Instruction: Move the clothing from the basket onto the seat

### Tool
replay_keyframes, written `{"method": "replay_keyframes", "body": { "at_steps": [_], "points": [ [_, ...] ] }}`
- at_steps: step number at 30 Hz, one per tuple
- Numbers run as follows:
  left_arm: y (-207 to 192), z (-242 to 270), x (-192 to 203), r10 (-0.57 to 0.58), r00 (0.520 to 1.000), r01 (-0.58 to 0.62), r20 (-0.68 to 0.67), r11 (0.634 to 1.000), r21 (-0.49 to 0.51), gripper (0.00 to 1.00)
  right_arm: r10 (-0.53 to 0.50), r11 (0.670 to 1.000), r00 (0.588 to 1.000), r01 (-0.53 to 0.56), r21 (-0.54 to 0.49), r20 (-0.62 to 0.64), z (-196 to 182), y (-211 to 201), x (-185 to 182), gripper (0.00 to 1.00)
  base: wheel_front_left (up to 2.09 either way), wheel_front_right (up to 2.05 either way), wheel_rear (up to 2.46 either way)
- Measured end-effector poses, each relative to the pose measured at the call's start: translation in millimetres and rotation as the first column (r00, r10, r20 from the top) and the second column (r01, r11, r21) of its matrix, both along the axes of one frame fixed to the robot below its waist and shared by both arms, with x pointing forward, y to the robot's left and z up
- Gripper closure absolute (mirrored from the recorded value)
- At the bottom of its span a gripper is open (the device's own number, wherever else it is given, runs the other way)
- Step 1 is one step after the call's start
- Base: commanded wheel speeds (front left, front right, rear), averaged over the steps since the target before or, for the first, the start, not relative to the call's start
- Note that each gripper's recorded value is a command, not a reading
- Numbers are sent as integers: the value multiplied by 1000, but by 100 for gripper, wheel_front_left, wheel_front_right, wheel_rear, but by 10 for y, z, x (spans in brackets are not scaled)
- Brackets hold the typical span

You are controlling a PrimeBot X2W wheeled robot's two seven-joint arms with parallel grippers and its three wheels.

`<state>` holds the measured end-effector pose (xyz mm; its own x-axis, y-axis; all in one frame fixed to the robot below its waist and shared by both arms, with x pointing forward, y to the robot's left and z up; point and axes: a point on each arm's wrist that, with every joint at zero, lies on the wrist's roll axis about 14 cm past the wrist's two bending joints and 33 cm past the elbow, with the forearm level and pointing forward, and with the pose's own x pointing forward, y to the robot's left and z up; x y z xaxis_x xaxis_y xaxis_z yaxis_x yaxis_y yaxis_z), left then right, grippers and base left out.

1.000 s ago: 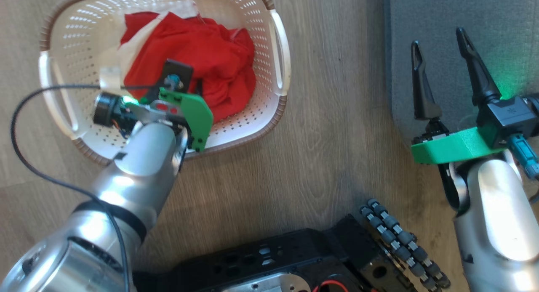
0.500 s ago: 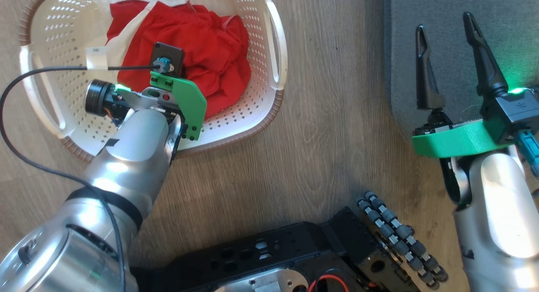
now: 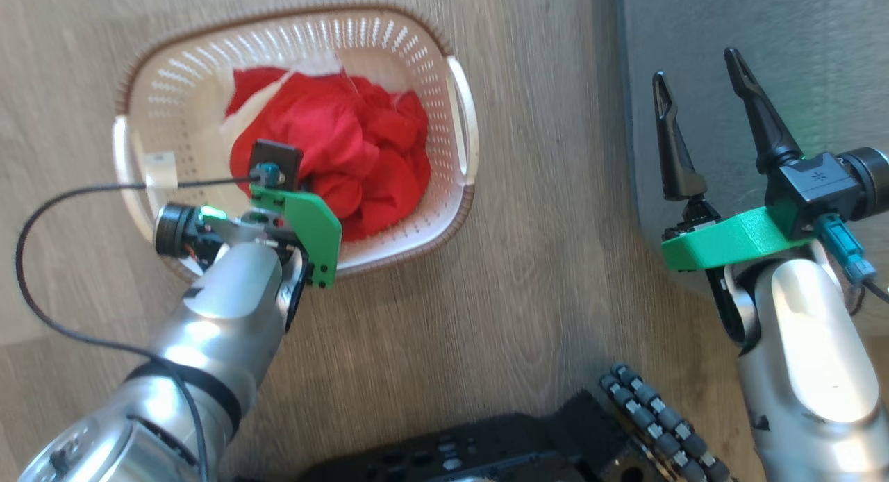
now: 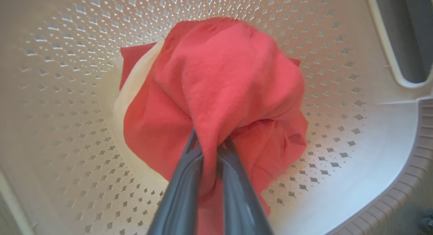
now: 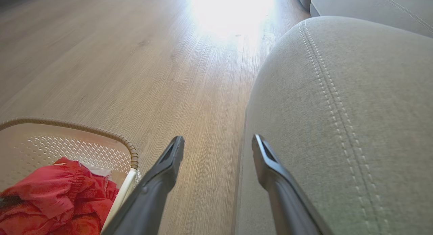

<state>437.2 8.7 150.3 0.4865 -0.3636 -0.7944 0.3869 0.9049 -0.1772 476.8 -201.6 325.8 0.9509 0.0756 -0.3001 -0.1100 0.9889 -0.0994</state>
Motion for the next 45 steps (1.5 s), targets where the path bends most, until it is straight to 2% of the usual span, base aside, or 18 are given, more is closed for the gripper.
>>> {"method": "replay_keyframes", "body": {
  "at_steps": [4,8,12,18,21,28,31,34,40,45],
  "points": [
    [56,262,28,33,998,-33,46,999,-8,100,8,1000,999,-8,1,53,263,30,14,0,0,0,0],
    [6,660,187,90,987,-83,133,995,-58,100,15,1000,995,-16,4,94,498,70,-41,0,0,0,0],
    [-3,1227,364,124,951,-95,284,989,-115,100,25,1000,993,-27,12,116,691,128,-191,0,0,0,0],
    [151,1664,290,187,904,-136,384,979,-155,100,30,999,985,-36,31,169,964,194,-292,0,0,0,0],
    [229,1971,262,238,863,-162,445,966,-201,100,-7,994,984,-13,110,180,1063,224,-412,0,0,0,0],
    [394,2683,128,307,748,-158,588,943,-293,100,-22,983,959,-31,181,282,1501,322,-602,0,0,0,0],
    [483,2938,23,343,698,-160,628,930,-330,100,-69,971,960,2,240,272,1511,273,-758,0,0,0,0],
    [553,3185,-84,354,647,-145,676,927,-346,100,-80,970,949,3,244,306,1641,248,-904,0,0,0,0],
    [608,3668,-255,367,545,-92,754,920,-381,100,-69,969,900,-41,243,430,2079,300,-1065,0,0,0,0],
    [606,4043,-311,390,464,-47,795,907,-418,100,-54,974,894,-51,221,446,2117,333,-1228,0,0,0,0]
  ]
}}
